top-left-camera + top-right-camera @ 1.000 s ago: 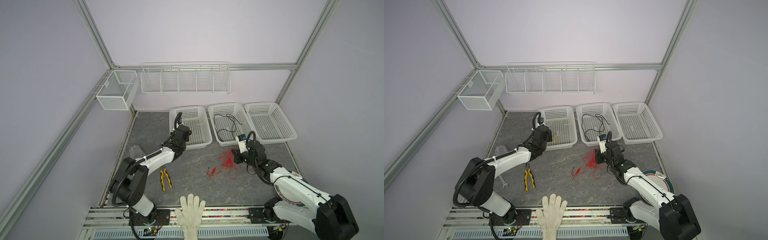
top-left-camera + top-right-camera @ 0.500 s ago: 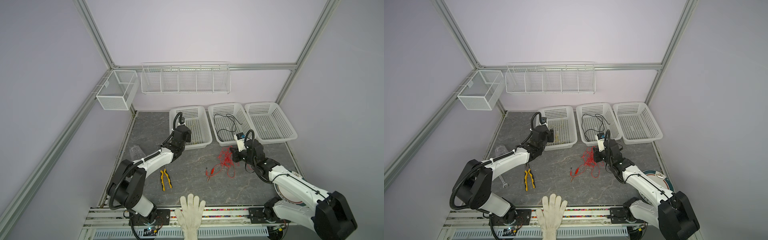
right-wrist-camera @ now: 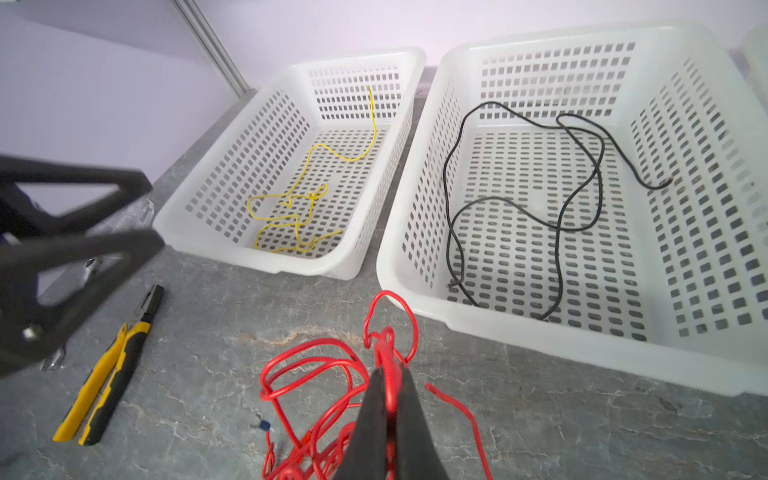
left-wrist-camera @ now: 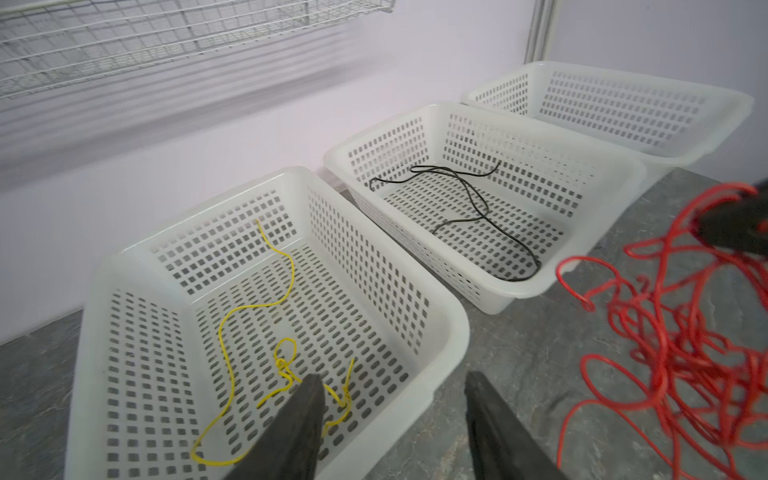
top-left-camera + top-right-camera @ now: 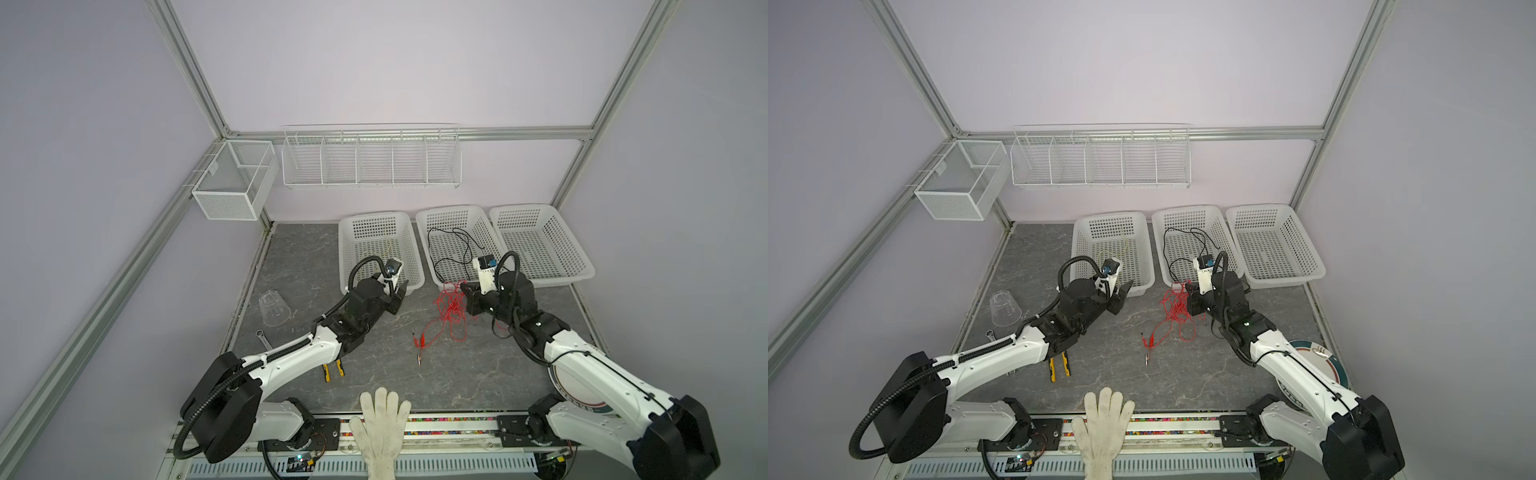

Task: Untangle the cables
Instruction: 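Move the left gripper back to the red tangle held by the right gripper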

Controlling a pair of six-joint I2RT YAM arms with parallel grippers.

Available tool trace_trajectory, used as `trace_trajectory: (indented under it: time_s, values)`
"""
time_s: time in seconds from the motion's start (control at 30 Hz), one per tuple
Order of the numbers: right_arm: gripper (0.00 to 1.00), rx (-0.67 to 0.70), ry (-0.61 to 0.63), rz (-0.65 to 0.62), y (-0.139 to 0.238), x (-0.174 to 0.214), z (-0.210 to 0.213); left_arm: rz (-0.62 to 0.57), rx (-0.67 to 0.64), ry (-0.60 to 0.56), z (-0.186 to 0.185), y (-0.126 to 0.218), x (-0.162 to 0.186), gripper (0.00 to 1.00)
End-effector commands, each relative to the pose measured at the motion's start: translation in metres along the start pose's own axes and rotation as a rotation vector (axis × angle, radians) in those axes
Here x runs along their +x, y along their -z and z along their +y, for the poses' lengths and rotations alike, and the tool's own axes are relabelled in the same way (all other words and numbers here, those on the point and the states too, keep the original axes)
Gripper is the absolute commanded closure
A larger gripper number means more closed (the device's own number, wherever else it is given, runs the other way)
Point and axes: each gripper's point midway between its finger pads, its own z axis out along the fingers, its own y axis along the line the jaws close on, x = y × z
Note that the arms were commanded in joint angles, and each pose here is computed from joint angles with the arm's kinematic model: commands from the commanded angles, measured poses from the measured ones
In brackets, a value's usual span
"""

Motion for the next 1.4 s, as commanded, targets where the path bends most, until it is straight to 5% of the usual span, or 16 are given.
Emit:
trace_trajectory:
  time_s: [0.0,0.17,0.23,0.3,0.33,0.6,0.83,0.97,1.23,1.37]
  values:
    - [0.94,-0.043,-0.005,0.042,-0.004,0.004,0.011,-0.054,0.124,-0.017,-0.027,0.006,-0.006,0.45]
    - [0.94,-0.168,0.052,0.072,-0.011,0.014,0.037,-0.052,0.259,-0.016,-0.057,0.01,0.0,0.39]
    - [0.94,-0.18,0.069,0.097,-0.016,0.02,0.042,-0.073,0.31,-0.003,-0.067,0.014,-0.002,0.31]
    - [0.94,-0.177,0.082,0.119,-0.021,0.024,0.044,-0.095,0.352,0.006,-0.073,0.019,-0.007,0.07]
    - [0.94,-0.179,0.09,0.126,-0.023,0.026,0.046,-0.106,0.372,0.007,-0.076,0.021,-0.01,0.04]
    - [0.94,-0.312,0.135,0.079,-0.019,0.016,0.078,-0.068,0.424,0.037,-0.089,0.008,-0.005,0.0]
    - [0.94,-0.402,0.165,0.055,-0.001,0.008,0.096,-0.063,0.408,0.08,-0.09,-0.008,0.004,0.06]
    - [0.93,-0.426,0.169,0.052,0.008,0.008,0.1,-0.053,0.424,0.087,-0.095,-0.014,0.005,0.19]
    - [0.85,-0.256,0.146,0.087,0.008,0.01,0.073,-0.072,0.41,0.117,-0.094,-0.017,-0.007,0.98]
    - [0.74,-0.122,0.135,0.08,0.016,0.012,0.049,-0.073,0.392,0.134,-0.091,-0.018,-0.008,1.0]
